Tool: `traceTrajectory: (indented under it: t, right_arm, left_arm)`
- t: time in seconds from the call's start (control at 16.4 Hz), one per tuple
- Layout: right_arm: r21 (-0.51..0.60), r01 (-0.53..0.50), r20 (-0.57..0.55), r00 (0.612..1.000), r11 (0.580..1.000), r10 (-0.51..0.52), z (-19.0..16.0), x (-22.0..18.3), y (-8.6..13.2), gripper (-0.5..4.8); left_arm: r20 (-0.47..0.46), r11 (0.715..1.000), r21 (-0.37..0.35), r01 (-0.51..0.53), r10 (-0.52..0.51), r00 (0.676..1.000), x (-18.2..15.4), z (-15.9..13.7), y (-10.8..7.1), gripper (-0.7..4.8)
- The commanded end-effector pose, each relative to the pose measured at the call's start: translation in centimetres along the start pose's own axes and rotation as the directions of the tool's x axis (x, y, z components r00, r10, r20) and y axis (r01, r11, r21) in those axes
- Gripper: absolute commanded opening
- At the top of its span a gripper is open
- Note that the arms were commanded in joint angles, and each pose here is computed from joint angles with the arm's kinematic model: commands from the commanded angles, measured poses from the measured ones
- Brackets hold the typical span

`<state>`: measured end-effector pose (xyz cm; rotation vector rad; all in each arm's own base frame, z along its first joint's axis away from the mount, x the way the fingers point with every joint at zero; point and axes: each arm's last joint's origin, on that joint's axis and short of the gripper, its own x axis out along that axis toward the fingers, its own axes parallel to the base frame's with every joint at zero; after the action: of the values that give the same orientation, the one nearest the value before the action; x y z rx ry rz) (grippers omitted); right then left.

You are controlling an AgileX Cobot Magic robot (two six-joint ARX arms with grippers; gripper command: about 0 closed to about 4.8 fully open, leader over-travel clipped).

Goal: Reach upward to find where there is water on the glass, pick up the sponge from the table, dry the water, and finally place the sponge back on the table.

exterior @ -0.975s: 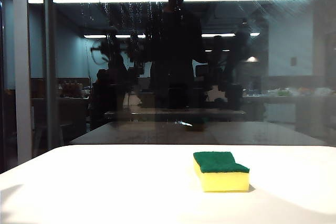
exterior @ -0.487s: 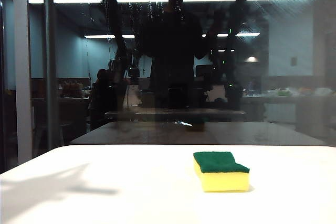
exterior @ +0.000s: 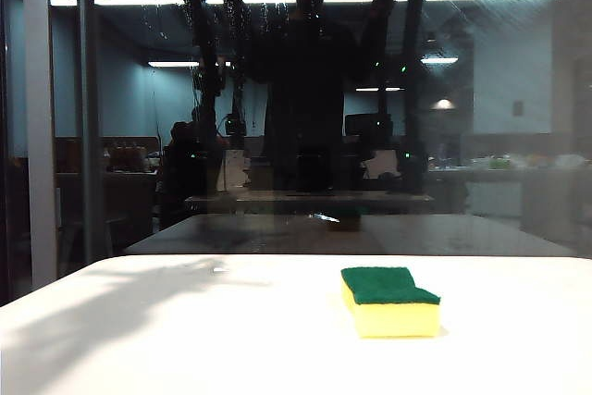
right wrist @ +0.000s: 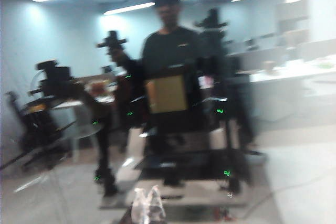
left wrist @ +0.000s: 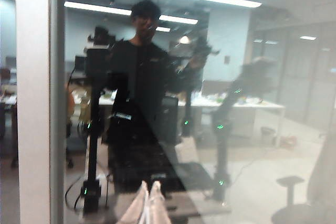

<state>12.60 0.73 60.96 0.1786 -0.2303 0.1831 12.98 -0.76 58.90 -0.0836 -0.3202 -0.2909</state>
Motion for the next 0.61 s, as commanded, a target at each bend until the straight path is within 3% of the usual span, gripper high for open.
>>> traceTrajectory:
  t: [0.06, 0.37, 0.61]
  right_arm:
    - [0.050, -0.020, -0.019, 1.000, 0.999, 0.021, 0.4, 3.6, -0.4, -0.03]
    - [0.069, -0.021, -0.176, 0.984, 0.997, 0.032, -2.8, 9.4, -1.7, -0.03]
    - [0.029, -0.027, -0.207, 0.978, 0.999, 0.033, -3.3, 9.8, -1.8, -0.03]
  left_arm:
    - [0.004, 1.000, -0.006, 0.006, -0.005, 1.000, 2.2, -0.3, 0.6, -0.05]
    - [-0.066, 0.998, -0.026, 0.054, -0.055, 0.996, 6.1, -2.8, 1.9, -0.05]
    - [-0.077, 0.998, -0.030, 0.061, -0.063, 0.995, 6.8, -3.4, 2.2, -0.05]
